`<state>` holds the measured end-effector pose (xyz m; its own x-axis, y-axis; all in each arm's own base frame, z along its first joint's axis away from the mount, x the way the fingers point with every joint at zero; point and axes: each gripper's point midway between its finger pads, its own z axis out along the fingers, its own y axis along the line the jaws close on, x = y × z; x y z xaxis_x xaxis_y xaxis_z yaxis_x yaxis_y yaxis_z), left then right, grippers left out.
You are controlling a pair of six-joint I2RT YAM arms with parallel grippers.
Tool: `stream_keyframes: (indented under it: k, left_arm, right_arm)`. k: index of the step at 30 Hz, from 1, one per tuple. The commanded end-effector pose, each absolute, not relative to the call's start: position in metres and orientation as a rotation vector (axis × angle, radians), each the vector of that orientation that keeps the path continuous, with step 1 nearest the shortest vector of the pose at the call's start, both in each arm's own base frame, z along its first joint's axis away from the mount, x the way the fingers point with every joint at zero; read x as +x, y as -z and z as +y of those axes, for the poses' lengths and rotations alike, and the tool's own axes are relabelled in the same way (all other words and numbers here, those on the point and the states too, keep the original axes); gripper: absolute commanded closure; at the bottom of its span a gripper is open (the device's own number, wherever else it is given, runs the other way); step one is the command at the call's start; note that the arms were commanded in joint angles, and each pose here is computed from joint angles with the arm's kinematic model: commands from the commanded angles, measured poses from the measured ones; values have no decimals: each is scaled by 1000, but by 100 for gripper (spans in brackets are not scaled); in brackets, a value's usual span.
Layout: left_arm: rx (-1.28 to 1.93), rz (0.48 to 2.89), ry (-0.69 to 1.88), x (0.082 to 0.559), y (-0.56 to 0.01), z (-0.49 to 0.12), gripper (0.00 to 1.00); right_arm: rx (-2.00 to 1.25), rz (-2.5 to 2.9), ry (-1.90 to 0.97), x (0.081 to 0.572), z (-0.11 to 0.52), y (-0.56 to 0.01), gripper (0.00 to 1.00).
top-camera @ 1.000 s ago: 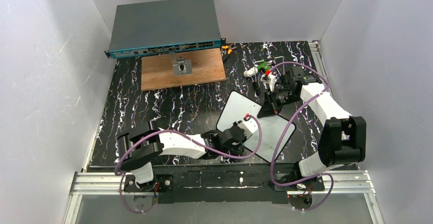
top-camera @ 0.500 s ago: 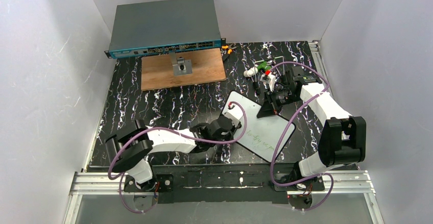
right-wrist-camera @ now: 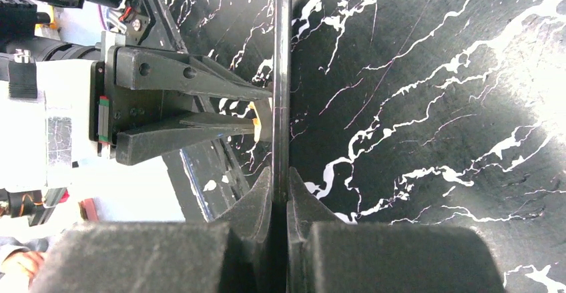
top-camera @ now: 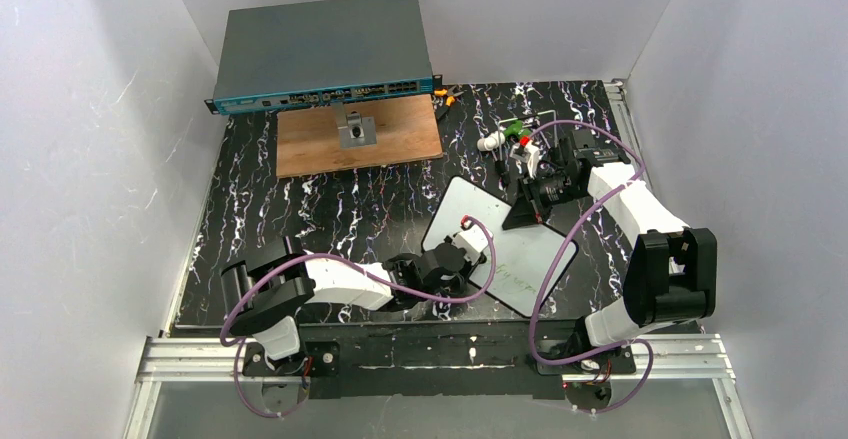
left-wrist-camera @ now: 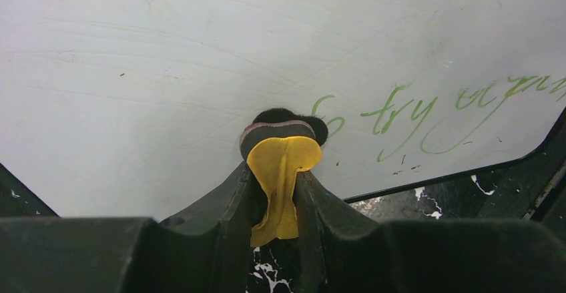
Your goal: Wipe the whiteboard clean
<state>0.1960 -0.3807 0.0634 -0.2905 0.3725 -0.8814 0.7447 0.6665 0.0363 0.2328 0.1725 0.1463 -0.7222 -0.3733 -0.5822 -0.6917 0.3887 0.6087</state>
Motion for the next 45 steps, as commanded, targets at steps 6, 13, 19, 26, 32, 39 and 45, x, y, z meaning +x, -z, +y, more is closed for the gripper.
stream_keyframes:
  k: [6,13,19,26,32,39,45]
  left_arm:
    - [602,1892,530,233,-86,-356,100]
    - [633,1889,541,236,-85,-347,100]
    - [807,1847,480,219,-78,-366,100]
    - [851,1821,451,212,-72,-378,100]
    - [822,1790,362,225,-82,-364,100]
    - [696,1829,388,240,-91,-344,100]
    - [724,1830,443,234,-91,-351,100]
  right_arm:
    - [-916,2168,-1413,232,189,-168,99]
    - [-916,2172,-1412,233,189,-166,99]
    - [-921,2170,-1410,233,189,-166,99]
    - [-925,2171,-1408,232,189,-165,99]
    - [-928,2173,-1404,233,188,-165,99]
    - [-928,2172,-1404,233,188,-165,99]
    - [-927,2174,-1404,233,188,-164,99]
